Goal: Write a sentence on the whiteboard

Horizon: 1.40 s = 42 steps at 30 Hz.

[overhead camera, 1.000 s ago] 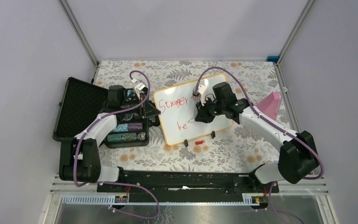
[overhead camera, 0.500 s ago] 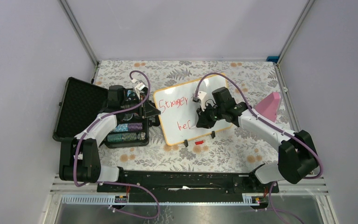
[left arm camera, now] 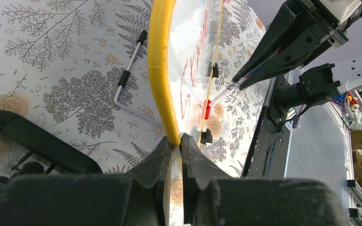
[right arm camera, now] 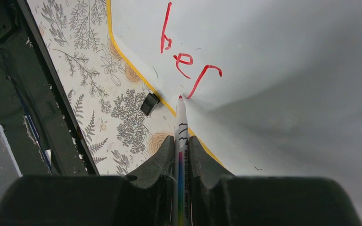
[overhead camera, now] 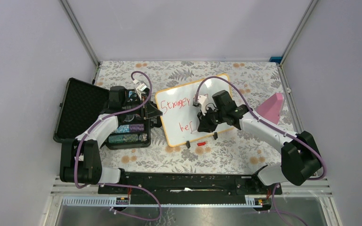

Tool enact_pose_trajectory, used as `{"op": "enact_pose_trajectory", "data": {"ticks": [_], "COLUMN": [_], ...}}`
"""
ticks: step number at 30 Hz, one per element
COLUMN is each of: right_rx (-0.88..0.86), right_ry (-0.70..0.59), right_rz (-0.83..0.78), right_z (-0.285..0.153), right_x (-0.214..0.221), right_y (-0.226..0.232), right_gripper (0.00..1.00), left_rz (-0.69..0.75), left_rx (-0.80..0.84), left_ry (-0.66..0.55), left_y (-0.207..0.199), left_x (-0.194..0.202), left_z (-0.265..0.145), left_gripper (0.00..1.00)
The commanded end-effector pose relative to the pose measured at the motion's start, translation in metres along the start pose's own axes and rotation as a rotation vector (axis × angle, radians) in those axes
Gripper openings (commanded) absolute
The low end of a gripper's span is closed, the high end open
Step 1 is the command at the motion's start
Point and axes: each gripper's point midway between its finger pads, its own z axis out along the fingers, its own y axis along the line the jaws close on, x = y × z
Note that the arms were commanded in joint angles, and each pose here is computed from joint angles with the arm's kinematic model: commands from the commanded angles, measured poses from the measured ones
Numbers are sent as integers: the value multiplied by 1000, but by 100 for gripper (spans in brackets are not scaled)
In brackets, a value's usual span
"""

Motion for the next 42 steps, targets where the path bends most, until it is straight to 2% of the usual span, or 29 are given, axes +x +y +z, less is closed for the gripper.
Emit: {"op": "enact_pose_trajectory", "data": {"ticks": [1,8,30,42], "right_rx": [-13,21,96,140], "right_ry": [-98,-124,-102,-107], "right_rz": [-53,-57,-46,-32], "right_z": [-15,-19,-8,-19], "right_x": [-40,-52,-49,-45], "right_y": [10,4,-16,-28], "right_gripper": [0,0,0,0], "left_rz": [89,92,79,77], "left_rx": [-18,-17,-21,-22], "left_ry": [-13,-15,-3,-4], "left_y": [6,4,4,4], "left_x": [-10,-11,-6,-7], "left_z": [1,1,0,0], "left_gripper": [0,0,0,0]}}
